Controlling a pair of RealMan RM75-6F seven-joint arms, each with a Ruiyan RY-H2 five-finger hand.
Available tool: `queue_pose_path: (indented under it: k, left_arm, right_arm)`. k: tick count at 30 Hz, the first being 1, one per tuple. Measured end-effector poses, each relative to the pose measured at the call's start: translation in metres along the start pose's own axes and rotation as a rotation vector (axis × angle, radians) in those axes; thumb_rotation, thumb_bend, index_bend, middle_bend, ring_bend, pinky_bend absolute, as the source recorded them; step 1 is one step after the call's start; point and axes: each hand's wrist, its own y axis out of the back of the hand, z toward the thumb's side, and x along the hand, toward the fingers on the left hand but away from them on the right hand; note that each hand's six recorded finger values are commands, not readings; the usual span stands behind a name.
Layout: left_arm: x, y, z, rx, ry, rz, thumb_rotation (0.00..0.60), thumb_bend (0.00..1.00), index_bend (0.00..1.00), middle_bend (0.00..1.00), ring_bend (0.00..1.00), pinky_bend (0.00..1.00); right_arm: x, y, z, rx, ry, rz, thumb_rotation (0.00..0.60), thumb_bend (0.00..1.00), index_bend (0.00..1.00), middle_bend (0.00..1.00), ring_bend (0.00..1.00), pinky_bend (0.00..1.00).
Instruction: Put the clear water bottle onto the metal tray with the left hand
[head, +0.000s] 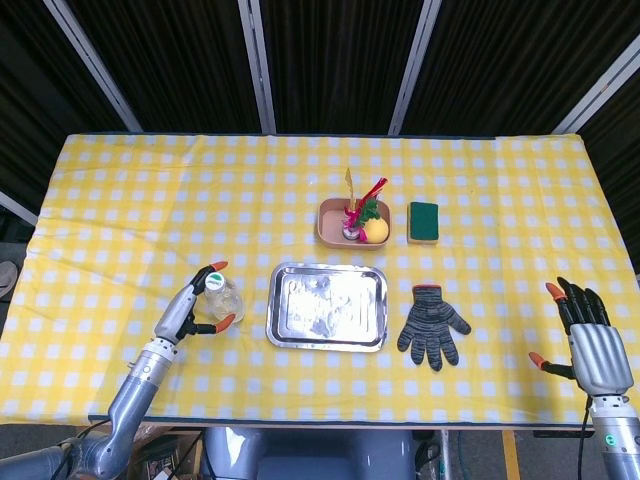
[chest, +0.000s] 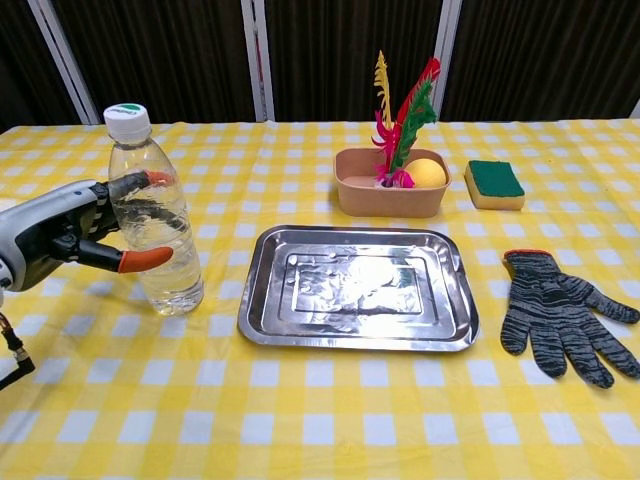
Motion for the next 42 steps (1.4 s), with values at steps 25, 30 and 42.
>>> queue_pose_path:
  k: [25,30,42]
  left_arm:
    - [0.000,0.005,0.093,-0.212,-0.117,-0.037,0.600,0.42,0.52,0.49,0.00,0.00]
    - [0.000,0.006,0.148,-0.284,-0.162,-0.085,0.600,0.42,0.52,0.50,0.00,0.00]
    - [-0.027,0.038,0.235,-0.212,-0.219,-0.082,0.600,0.42,0.53,0.51,0.00,0.00]
  right_arm:
    - [0.000,-0.003,0.000,0.006,0.000,0.009,0.600,0.05,0.05,0.00,0.00,0.00]
    - [-0.001,-0.003,-0.001,0.009,-0.006,0.009,0.600,0.05,0.05,0.00,0.00,0.00]
    - [0.000,-0.004,0.002,0.002,0.006,0.013,0.600,0.05,0.05,0.00,0.00,0.00]
